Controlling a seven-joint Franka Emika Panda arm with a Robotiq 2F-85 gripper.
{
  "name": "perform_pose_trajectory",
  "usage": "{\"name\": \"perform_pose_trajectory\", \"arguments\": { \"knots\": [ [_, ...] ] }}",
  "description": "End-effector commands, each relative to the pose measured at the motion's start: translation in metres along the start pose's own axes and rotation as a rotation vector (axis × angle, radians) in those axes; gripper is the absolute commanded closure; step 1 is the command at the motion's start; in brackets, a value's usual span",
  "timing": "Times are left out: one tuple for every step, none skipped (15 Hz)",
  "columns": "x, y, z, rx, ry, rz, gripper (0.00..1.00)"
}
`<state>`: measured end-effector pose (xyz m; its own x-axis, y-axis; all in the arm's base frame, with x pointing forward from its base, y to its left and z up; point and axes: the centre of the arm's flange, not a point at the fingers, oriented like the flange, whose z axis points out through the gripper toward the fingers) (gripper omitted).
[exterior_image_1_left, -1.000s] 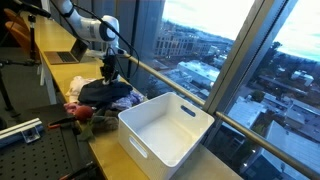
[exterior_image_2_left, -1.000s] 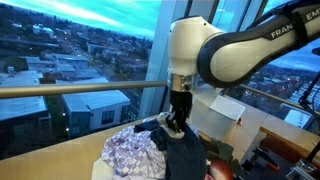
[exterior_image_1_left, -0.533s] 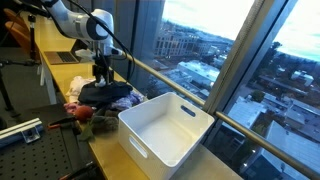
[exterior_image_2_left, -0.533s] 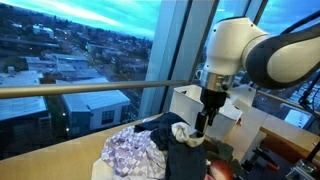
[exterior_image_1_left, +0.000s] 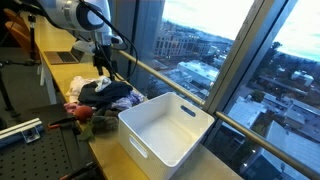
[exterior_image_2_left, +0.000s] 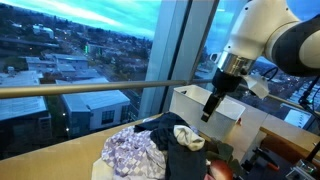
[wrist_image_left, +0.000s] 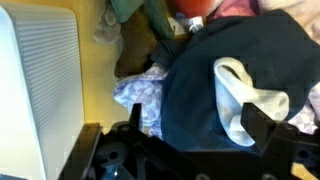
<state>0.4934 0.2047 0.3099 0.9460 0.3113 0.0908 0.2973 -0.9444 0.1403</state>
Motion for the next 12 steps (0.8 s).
{"name": "perform_pose_trajectory", "arguments": {
  "knots": [
    [0.018,0.01,0.005,0.04,0.119,-0.086,0.0],
    [0.023,0.012,0.01,0.05,0.141,-0.107,0.0],
    [0.029,0.014,0.018,0.062,0.154,-0.124,0.0],
    [0.034,0.016,0.029,0.078,0.155,-0.133,0.0],
    [0.041,0.015,0.045,0.108,0.141,-0.144,0.0],
    [0.046,0.012,0.063,0.137,0.112,-0.148,0.0],
    [0.05,0.005,0.083,0.174,0.081,-0.157,0.0],
    [0.051,-0.008,0.104,0.215,0.043,-0.173,0.0],
    [0.054,-0.021,0.12,0.249,0.021,-0.192,0.0],
    [0.061,-0.037,0.137,0.274,0.006,-0.214,0.0],
    [0.065,-0.048,0.15,0.295,-0.008,-0.238,0.0],
    [0.071,-0.057,0.164,0.305,-0.017,-0.256,0.0]
  ]
}}
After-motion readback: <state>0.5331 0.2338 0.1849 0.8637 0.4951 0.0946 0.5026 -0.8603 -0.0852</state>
